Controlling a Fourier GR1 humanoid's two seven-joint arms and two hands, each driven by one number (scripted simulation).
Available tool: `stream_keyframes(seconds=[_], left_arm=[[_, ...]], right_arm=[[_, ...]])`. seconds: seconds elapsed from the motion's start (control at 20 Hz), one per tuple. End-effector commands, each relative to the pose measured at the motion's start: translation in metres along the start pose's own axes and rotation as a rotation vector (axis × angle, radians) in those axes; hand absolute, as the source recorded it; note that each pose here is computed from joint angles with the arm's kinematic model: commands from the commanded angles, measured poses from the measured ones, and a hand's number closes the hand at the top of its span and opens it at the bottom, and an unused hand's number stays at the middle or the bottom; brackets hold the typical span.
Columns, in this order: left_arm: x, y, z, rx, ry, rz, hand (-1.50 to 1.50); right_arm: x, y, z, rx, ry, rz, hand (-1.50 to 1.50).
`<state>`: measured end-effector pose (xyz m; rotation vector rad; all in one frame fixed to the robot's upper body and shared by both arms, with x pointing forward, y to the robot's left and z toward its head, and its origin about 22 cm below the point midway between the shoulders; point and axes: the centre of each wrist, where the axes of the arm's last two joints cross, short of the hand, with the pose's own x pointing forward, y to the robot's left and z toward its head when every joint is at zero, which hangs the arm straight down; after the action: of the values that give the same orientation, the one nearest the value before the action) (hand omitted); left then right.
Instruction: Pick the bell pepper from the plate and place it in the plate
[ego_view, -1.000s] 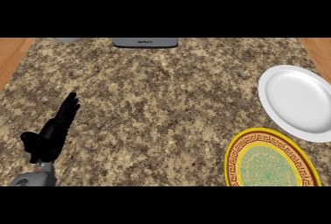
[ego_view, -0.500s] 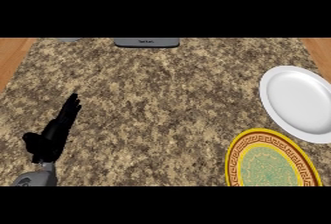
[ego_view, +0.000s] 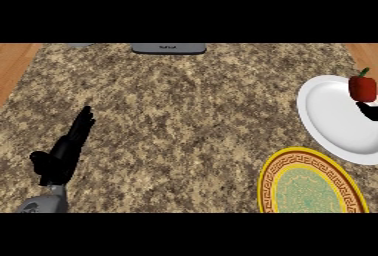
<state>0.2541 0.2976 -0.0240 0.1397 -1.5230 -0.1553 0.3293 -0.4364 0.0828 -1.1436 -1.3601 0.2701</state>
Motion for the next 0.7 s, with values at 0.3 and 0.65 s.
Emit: stream_keyframes(seconds=[0.3,0.65], left_arm=[[-0.018,-0.002,0.003,0.01,0.01,0.007,0.0],[-0.024,0.004,0.004,0.024,0.016,0.019,0.0]], right_arm=[[-0.002,0.024,-0.023,-0.032,0.131,-0.186,-1.5],[-0.038,-0.017,-0.017,-0.216,0.13,-0.486,-1.5]])
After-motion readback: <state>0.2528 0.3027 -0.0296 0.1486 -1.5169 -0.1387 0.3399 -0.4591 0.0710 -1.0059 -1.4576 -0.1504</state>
